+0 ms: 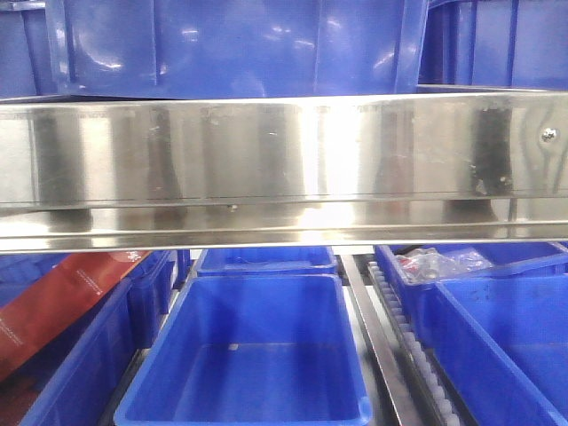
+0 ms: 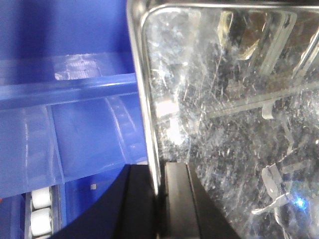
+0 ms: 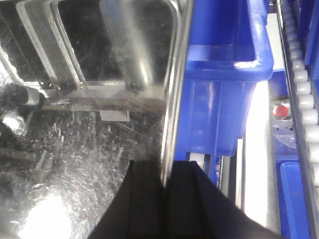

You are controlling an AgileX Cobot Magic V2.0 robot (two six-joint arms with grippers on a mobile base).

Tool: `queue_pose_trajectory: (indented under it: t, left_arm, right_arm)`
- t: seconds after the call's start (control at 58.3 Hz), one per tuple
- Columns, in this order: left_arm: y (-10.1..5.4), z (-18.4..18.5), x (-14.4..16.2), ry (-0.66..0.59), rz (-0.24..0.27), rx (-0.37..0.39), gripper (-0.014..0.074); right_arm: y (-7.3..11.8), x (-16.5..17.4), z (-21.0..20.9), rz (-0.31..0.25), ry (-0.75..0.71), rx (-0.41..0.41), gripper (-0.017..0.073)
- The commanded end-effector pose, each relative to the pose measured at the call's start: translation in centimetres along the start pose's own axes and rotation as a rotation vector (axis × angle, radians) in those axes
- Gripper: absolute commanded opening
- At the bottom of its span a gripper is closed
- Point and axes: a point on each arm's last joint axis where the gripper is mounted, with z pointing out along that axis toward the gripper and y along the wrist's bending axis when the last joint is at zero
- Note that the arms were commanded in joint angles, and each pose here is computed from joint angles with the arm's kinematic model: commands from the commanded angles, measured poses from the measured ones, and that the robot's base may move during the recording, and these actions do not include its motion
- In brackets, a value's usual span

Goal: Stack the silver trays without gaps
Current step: 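Lift the silver tray off the shelf with both grippers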

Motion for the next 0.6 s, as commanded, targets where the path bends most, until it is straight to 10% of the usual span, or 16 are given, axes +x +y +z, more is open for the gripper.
queue_pose_trajectory:
  t: [0.0,0.583]
  left_arm:
    - [-0.29,-1.06,-0.84,-0.069,0.014,0.023,-0.0017]
    - [-0.3,-1.06,-0.86,-0.071,0.014,0.024,-0.0017]
  right_arm:
    - [0.17,-0.89,-0.86,-0.028,-0.069,-0.006,-0.008]
    - [0.17,-0.92,-0.87,-0.028,-0.071,-0.006,-0.008]
